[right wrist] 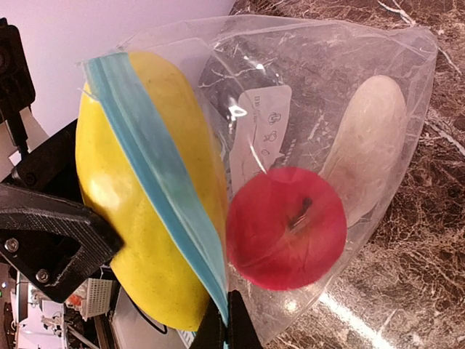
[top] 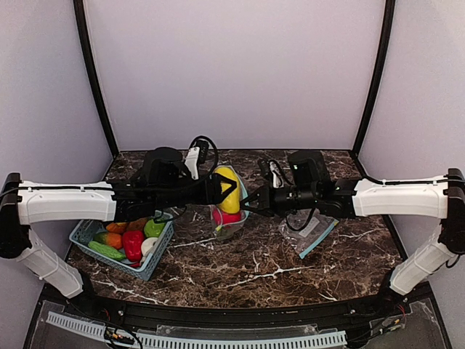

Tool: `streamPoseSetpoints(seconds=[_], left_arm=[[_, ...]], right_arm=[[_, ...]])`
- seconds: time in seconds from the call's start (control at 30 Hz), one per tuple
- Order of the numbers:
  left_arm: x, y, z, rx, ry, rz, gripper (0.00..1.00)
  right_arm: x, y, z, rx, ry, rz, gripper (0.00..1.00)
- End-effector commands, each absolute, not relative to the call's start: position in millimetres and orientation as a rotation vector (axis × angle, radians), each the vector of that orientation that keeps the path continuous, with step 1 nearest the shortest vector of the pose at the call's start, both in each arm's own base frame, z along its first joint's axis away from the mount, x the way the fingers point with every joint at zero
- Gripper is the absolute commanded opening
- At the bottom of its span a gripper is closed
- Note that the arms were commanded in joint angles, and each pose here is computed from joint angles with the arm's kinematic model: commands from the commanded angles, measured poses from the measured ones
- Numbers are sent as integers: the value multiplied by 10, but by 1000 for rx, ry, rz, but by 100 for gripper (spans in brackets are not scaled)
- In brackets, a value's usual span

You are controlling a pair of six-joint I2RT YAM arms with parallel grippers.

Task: Place the food in the zip-top bag and seal the zipper
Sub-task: Place the fake fruit in the zipper food storage bag.

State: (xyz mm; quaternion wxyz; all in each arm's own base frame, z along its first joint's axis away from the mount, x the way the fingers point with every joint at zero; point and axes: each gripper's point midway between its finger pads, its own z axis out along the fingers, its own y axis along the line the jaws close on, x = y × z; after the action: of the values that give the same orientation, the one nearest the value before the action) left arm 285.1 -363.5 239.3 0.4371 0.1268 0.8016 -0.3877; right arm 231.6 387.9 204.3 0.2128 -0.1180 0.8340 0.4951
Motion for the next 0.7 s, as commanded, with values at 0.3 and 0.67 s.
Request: streamPoseSetpoints(seconds=[0.3,0.67], left_arm=[[2505,-3749,1888,342,2403,-1129,42],[2701,-3681,1781,347,2468,-1061,43]], right_arm=[[2286,3922,2049,-410,2299,1374,0],[2234,3964,2012,-501,2305,1374,0]])
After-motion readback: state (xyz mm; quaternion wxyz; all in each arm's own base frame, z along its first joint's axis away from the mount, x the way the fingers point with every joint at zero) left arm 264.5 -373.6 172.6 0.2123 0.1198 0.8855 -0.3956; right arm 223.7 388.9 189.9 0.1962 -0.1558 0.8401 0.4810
